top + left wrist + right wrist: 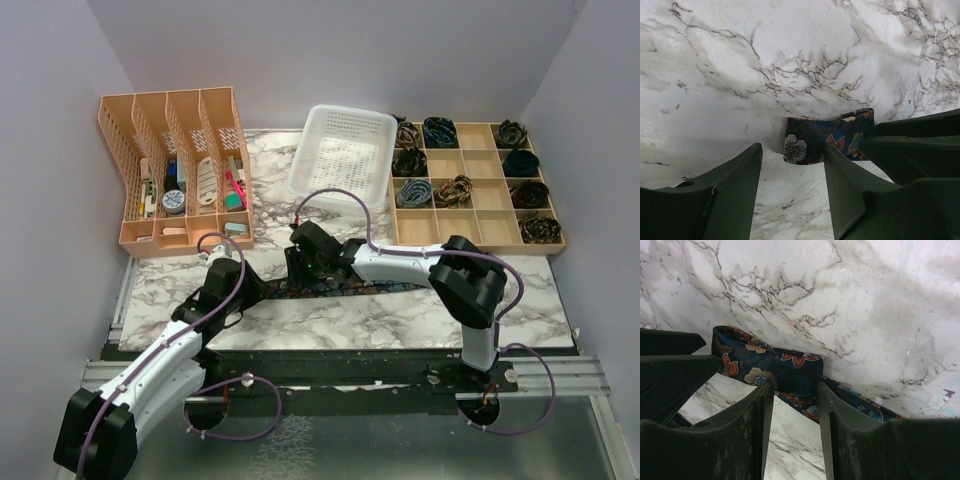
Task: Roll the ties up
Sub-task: Roll the tie at the center of the board.
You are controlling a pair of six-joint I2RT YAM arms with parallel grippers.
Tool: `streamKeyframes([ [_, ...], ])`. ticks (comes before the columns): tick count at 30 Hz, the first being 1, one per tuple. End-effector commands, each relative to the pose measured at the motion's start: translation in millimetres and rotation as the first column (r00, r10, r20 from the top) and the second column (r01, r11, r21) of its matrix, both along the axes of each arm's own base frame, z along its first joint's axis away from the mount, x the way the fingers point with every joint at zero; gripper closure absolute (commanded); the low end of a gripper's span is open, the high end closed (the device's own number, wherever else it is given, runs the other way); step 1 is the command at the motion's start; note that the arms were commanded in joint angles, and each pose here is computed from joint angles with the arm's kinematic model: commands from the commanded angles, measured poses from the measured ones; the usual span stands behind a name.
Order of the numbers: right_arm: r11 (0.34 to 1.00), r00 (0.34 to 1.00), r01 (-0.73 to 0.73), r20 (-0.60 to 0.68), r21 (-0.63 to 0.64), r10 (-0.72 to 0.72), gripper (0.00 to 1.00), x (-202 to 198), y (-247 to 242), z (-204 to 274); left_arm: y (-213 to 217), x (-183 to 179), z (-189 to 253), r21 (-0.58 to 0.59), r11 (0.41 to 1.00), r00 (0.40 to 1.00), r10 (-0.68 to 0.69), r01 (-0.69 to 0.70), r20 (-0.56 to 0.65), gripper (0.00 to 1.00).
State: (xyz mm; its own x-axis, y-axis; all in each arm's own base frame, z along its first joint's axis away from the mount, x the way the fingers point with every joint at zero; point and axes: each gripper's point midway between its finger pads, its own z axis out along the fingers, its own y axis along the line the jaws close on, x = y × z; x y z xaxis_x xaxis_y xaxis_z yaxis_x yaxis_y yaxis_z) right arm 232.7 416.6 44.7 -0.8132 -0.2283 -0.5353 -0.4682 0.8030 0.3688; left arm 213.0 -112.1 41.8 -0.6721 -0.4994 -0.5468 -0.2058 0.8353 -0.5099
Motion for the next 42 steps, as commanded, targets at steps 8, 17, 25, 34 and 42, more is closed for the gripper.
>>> streamKeyframes([
  [8, 0.999, 0.999, 0.013, 0.03, 0.044, -0.014, 0.51, 9, -5, 15, -2, 0, 4, -0.002, 1.0, 1.0, -0.021, 0.021, 0.009, 0.48],
  [17, 0.995, 0.998, -0.043, -0.039, 0.089, 0.046, 0.52, 2, 6, 3, -2, 0, 4, -0.003, 1.0, 1.0, -0.025, 0.025, 0.011, 0.49],
  [25, 0.996, 0.998, -0.023, -0.056, 0.088, 0.028, 0.52, 6, 1, -4, -3, 0, 4, -0.005, 1.0, 1.0, -0.026, 0.026, 0.012, 0.49],
  [34, 0.993, 0.995, -0.047, -0.083, 0.105, 0.056, 0.53, 7, -3, -11, -3, 0, 5, -0.003, 1.0, 1.0, -0.027, 0.027, 0.014, 0.49],
  [42, 0.988, 0.99, -0.076, -0.107, 0.137, 0.091, 0.59, 2, 5, -14, -3, 0, 4, -0.005, 1.0, 0.999, -0.03, 0.03, 0.013, 0.5],
])
